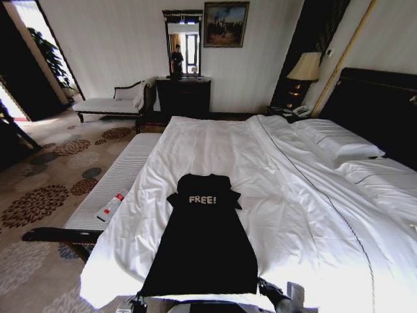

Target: Fold the clothes on the bed.

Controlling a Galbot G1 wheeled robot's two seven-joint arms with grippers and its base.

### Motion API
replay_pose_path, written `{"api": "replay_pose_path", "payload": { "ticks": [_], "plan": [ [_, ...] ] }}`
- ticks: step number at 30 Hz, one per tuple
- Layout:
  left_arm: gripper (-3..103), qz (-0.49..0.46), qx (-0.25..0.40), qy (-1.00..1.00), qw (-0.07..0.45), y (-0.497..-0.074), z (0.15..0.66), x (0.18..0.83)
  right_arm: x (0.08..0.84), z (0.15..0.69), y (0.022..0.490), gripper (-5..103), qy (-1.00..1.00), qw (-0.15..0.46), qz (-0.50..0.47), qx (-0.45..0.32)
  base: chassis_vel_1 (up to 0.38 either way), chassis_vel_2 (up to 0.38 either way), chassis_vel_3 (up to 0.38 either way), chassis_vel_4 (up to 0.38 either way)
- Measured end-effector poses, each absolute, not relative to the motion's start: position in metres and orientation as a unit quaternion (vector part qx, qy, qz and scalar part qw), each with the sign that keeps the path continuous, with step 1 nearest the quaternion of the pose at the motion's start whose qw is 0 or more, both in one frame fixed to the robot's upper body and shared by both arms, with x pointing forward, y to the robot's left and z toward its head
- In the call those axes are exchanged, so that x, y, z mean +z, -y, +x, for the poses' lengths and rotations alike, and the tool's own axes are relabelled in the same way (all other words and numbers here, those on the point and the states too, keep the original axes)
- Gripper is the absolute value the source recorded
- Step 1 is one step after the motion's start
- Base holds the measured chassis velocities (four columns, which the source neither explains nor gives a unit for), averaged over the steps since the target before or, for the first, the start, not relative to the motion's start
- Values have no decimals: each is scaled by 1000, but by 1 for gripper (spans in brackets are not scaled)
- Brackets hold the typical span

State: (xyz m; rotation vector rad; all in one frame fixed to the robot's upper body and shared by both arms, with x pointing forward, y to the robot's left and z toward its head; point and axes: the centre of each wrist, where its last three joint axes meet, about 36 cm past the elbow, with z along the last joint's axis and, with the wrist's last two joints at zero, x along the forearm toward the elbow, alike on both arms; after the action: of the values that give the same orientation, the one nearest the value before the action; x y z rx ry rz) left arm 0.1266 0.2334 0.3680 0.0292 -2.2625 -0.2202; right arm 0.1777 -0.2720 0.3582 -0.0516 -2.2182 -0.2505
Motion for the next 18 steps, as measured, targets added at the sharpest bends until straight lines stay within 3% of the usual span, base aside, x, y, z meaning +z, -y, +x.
{"api": "replay_pose_path", "payload": {
  "ticks": [2, 3, 4, 8, 9, 11, 12, 14, 15, 18],
  "plan": [
    [24, 10, -92, 911, 402, -233, 126, 370, 362, 178, 271, 33, 898, 431, -13, -86, 0, 0, 0, 0],
    [29, 8, -91, 914, 395, -232, 125, 372, 365, 178, 270, 33, 901, 427, -10, -82, 0, 0, 0, 0],
    [29, 8, -91, 914, 395, -232, 125, 372, 365, 178, 270, 33, 901, 427, -10, -82, 0, 0, 0, 0],
    [45, 3, -90, 922, 375, -231, 125, 380, 378, 178, 273, 55, 909, 409, -12, -75, 0, 0, 0, 0],
    [45, 3, -90, 922, 375, -231, 125, 380, 378, 178, 273, 55, 909, 409, -12, -75, 0, 0, 0, 0],
    [56, 7, -85, 930, 358, -232, 130, 387, 389, 181, 285, 66, 917, 394, -22, -59, 0, 0, 0, 0],
    [62, 10, -81, 934, 347, -232, 133, 392, 395, 184, 291, 66, 920, 386, -26, -55, 0, 0, 0, 0],
    [67, 16, -71, 944, 323, -233, 143, 402, 411, 196, 308, 77, 930, 362, -35, -57, 0, 0, 0, 0],
    [67, 16, -71, 944, 323, -233, 143, 402, 411, 196, 308, 77, 930, 362, -35, -57, 0, 0, 0, 0],
    [83, 22, -67, 954, 290, -238, 157, 412, 443, 226, 338, 93, 946, 314, -36, -79, 0, 0, 0, 0]
  ]
}}
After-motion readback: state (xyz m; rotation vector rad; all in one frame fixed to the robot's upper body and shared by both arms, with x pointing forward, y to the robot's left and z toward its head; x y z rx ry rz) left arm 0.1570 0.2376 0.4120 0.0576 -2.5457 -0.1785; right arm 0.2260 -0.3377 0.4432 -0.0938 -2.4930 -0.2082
